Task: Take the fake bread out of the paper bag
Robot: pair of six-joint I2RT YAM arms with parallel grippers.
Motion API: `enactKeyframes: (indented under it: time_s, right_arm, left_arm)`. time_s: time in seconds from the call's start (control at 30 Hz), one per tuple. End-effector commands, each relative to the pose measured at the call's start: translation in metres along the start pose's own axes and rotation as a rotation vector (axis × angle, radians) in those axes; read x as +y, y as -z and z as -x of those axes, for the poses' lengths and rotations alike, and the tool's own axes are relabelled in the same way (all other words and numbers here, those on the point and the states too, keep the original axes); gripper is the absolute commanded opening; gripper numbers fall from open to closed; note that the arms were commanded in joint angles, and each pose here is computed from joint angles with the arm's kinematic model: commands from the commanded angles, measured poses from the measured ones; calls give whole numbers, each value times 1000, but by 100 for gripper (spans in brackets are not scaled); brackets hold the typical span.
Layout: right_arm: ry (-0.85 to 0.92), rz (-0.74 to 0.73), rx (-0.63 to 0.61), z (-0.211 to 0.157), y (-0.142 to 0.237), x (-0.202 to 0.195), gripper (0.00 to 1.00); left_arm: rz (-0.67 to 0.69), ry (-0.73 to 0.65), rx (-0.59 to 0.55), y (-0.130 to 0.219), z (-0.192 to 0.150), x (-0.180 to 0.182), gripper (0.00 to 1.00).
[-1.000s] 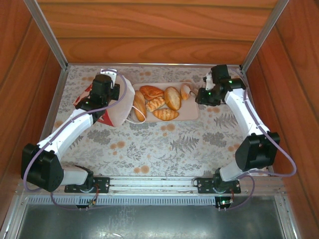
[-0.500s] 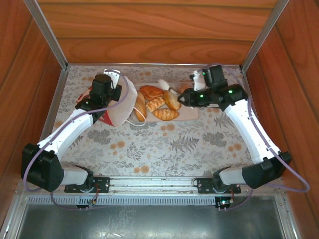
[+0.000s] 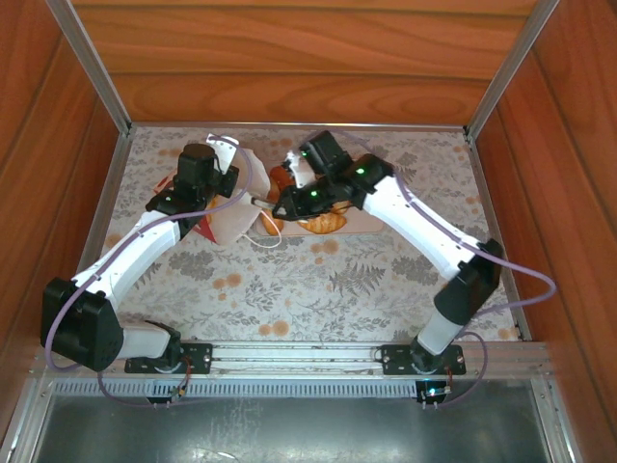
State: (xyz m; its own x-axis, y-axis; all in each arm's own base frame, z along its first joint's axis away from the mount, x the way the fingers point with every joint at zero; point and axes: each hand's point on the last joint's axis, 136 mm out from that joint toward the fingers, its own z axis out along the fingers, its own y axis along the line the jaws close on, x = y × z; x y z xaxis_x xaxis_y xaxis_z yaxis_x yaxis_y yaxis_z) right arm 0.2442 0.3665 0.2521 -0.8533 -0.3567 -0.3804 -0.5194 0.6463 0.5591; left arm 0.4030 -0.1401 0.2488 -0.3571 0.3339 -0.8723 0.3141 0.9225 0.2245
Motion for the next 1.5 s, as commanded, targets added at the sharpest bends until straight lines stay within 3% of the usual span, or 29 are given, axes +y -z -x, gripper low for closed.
enactKeyframes:
  time_s: [0.0, 0.37, 0.53, 0.93, 1.23, 1.47]
  right_arm:
    - [6, 27, 35, 9, -21, 13, 35]
    - [-42, -90, 68, 40, -83, -9, 38]
    - [-59, -100, 78, 46, -98, -14, 44]
    - [-43, -81, 93, 51, -117, -12, 45]
    - [-18, 1, 33, 59, -111, 6, 44]
    - [-40, -68, 90, 46, -113, -9, 43]
  left_arm:
    - [-9, -4, -70, 5, 23, 2, 0]
    - [-15, -12, -89, 14, 23, 1, 0]
    - [-17, -6, -95, 18, 21, 1, 0]
    - [-18, 9, -82, 13, 15, -1, 0]
    - [-22, -4, -80, 12, 11, -3, 0]
    - [-23, -15, -80, 10, 6, -4, 0]
